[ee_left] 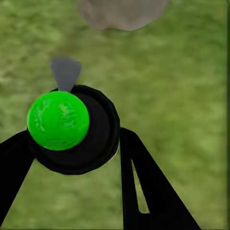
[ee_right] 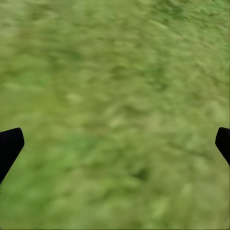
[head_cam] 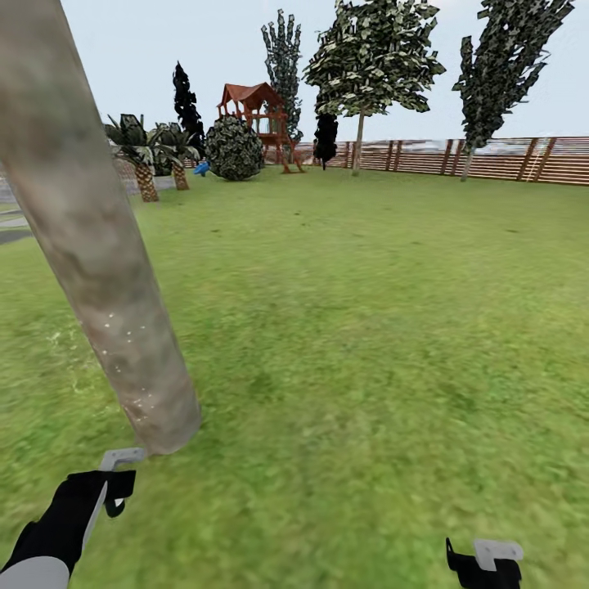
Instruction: In the garden, pick up the pesticide atomizer on the floor and spray pesticide onto both trees until each tree trunk is fully covered.
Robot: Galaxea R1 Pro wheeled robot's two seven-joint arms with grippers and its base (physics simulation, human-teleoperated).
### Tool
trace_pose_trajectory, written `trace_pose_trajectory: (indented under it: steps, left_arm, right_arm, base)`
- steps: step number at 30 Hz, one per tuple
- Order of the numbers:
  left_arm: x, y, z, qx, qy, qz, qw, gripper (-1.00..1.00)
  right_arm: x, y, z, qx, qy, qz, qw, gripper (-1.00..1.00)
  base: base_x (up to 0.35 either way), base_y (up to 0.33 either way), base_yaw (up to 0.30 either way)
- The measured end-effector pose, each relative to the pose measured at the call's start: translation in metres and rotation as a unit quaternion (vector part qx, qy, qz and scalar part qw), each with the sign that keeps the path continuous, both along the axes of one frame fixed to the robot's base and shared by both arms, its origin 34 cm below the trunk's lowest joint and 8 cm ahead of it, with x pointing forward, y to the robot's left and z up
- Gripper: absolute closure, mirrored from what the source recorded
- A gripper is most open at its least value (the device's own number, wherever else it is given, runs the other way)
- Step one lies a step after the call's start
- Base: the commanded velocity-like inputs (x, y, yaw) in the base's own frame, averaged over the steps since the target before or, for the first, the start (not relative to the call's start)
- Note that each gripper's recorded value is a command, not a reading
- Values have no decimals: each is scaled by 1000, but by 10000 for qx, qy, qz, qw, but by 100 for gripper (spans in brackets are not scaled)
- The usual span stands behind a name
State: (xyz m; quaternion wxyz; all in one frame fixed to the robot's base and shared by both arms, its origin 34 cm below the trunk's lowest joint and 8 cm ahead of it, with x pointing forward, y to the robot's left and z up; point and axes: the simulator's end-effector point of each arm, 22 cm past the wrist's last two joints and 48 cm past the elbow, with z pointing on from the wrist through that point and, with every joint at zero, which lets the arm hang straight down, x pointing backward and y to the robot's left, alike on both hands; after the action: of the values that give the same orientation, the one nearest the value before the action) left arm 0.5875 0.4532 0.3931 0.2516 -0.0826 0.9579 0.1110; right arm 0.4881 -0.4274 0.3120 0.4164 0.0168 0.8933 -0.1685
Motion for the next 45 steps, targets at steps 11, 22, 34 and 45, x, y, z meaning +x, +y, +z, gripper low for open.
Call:
trace_pose_trajectory:
  steps: [11,22,34,45]
  left_arm:
    - [2,-3,0,-60,-55,-29,10000,100]
    - [23,-29,0,-116,-815,-316,9961,100]
    - [26,-27,4,-99,-888,-286,9956,100]
    - [26,-26,5,-101,-893,-275,9956,100]
  right_arm:
    - [0,0,0,-2,-3,-1,10000,-100]
    - [0,-1,0,-5,-1,-2,10000,-100]
    - [0,0,0,-2,1,-3,10000,-100]
    - [0,2,-1,14,1,2,10000,-100]
  base:
    - [50,0,228]
    - [2,-8,114]
    - [88,-249,33]
    - [86,-267,270]
